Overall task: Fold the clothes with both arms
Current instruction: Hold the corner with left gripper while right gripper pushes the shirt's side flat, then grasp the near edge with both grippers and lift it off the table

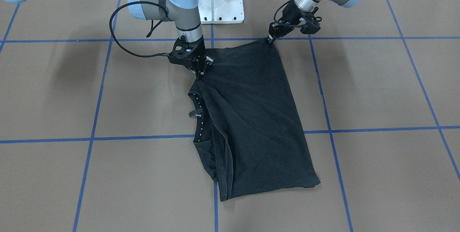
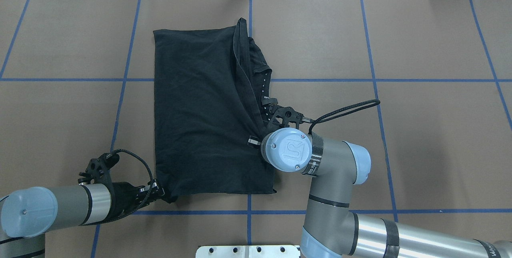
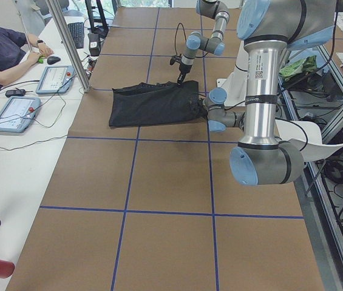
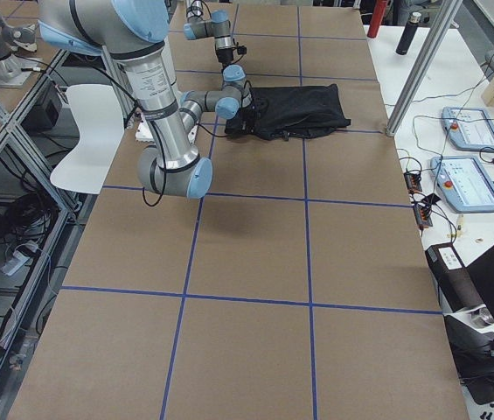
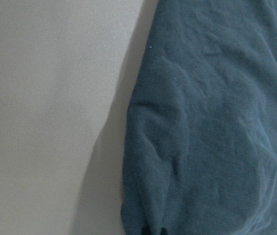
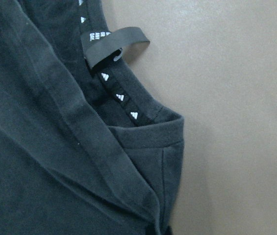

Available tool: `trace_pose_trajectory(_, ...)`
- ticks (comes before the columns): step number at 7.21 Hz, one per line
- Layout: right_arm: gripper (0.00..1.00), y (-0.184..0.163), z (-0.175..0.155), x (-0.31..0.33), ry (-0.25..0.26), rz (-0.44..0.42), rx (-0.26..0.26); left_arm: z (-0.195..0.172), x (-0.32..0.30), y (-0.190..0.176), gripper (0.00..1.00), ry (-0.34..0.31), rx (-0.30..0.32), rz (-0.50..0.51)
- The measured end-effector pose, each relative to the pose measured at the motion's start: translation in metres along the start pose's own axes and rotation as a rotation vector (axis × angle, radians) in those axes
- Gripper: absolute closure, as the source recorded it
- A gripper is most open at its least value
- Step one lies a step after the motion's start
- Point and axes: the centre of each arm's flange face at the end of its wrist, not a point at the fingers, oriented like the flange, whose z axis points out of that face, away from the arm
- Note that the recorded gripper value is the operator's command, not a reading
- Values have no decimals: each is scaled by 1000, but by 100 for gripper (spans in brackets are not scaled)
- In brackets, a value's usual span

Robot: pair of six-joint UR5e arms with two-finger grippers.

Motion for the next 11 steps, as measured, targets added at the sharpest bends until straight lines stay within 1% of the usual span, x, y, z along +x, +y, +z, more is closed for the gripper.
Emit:
trace_pose_trajectory(3, 100, -5, -20, 4, -31, -3, -17, -4, 5, 3, 100, 10, -11, 1)
trace_pose_trajectory(4, 100, -3, -31, 16, -40, -6, -29, -10, 12, 7, 100, 23, -31, 3)
trace_pose_trajectory(5, 100, 6, -45, 34, -46, -16, -46, -18, 20, 14, 100, 36, -62, 5)
trace_pose_trajectory(8, 100, 52, -102, 71, -59, -66, -113, -46, 43, 49, 100, 90, -155, 18)
trace_pose_trajectory(10, 100, 61, -136, 92, -81, -79, -139, -74, 65, 66, 100, 140, -220, 23)
trace_pose_trajectory(11, 100, 56, -147, 99, -87, -75, -137, -86, 76, 69, 100, 158, -252, 27)
